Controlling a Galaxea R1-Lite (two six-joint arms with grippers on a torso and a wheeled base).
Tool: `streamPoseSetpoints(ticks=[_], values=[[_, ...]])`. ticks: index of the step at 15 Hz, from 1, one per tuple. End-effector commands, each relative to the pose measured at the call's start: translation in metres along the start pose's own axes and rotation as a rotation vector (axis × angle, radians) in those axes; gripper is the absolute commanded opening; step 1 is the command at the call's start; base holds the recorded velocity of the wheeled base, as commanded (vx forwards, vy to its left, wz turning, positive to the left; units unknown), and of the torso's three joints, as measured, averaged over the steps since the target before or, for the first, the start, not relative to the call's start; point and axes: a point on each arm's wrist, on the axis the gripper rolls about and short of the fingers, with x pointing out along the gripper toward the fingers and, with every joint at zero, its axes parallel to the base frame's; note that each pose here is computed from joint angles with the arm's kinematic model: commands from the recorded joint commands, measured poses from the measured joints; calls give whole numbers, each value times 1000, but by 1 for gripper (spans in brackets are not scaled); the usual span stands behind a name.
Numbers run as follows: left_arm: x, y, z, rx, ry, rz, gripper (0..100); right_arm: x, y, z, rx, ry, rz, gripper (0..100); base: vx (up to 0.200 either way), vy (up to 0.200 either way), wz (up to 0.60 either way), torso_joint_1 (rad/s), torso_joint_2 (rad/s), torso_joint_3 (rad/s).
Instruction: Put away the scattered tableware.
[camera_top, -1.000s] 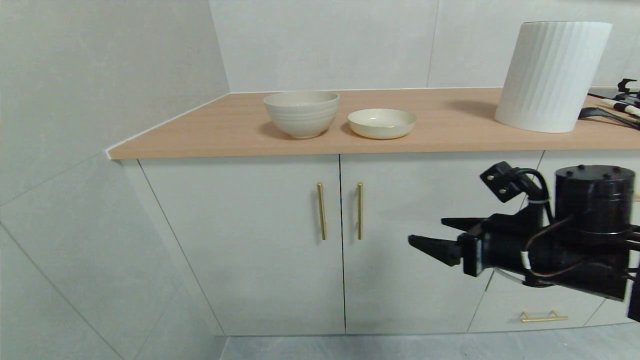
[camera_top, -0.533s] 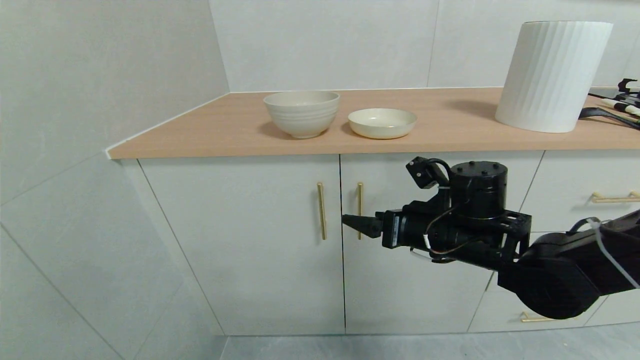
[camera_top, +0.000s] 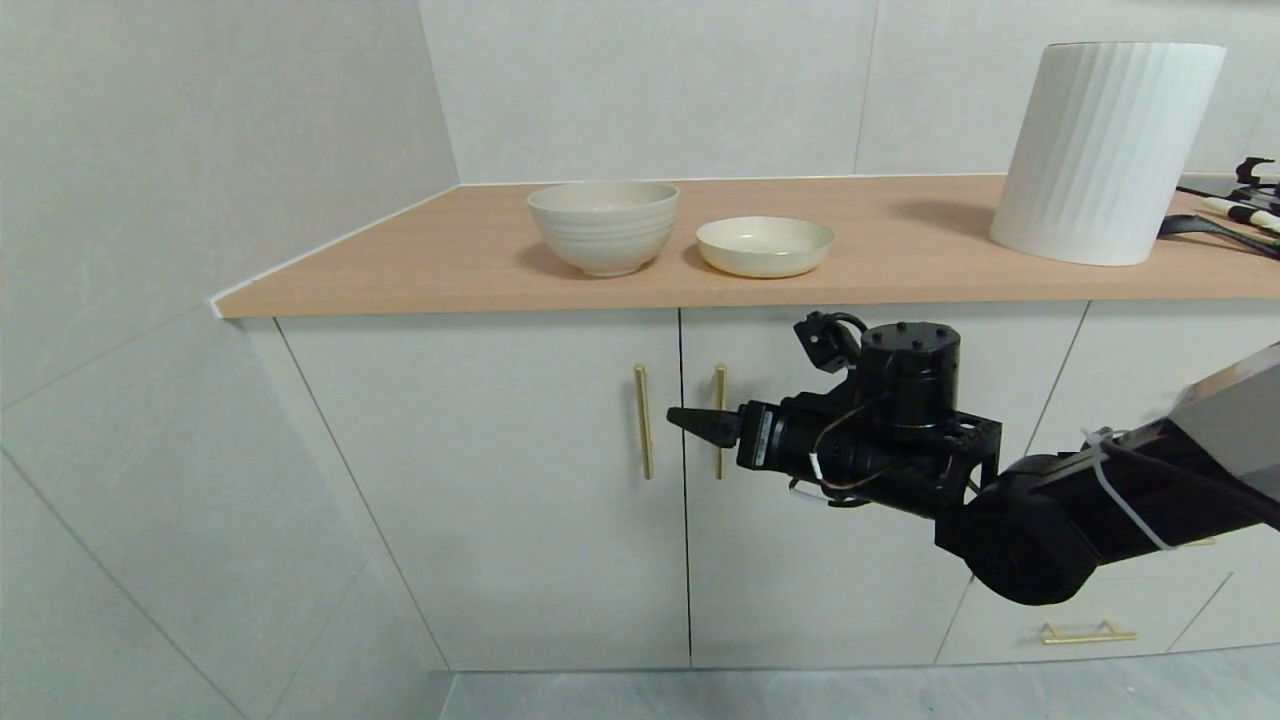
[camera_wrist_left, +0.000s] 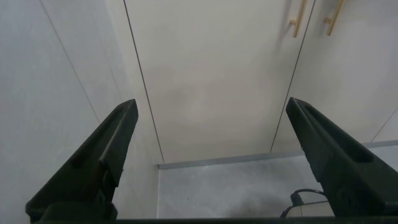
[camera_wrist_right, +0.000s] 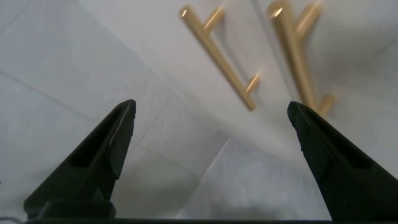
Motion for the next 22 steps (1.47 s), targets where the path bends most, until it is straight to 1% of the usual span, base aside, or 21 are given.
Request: streamPoseSetpoints(ticks=[1,8,11,15,18,20,22], values=[[0,0,0,0,1,0,100,7,-12,-4,-1,-13,-13,100,0,0,0,0,0,0],[0,0,0,0,1,1,100,23,-22,-9,-6,-60,6,100,0,0,0,0,0,0],[0,0,0,0,1,0,100,34,-31,-19,-21,-99,30,100,0,0,0,0,0,0],[0,0,0,0,1,0,100,35,-30,-21,-21,-98,32,100,0,0,0,0,0,0],[0,0,0,0,1,0,100,40,-28,-30,-20,-78,42,100,0,0,0,0,0,0],[0,0,0,0,1,0,100,40,-27,-30,-20,-76,45,100,0,0,0,0,0,0],[0,0,0,0,1,1,100,41,-18,-34,-27,-87,79,100,0,0,0,0,0,0]])
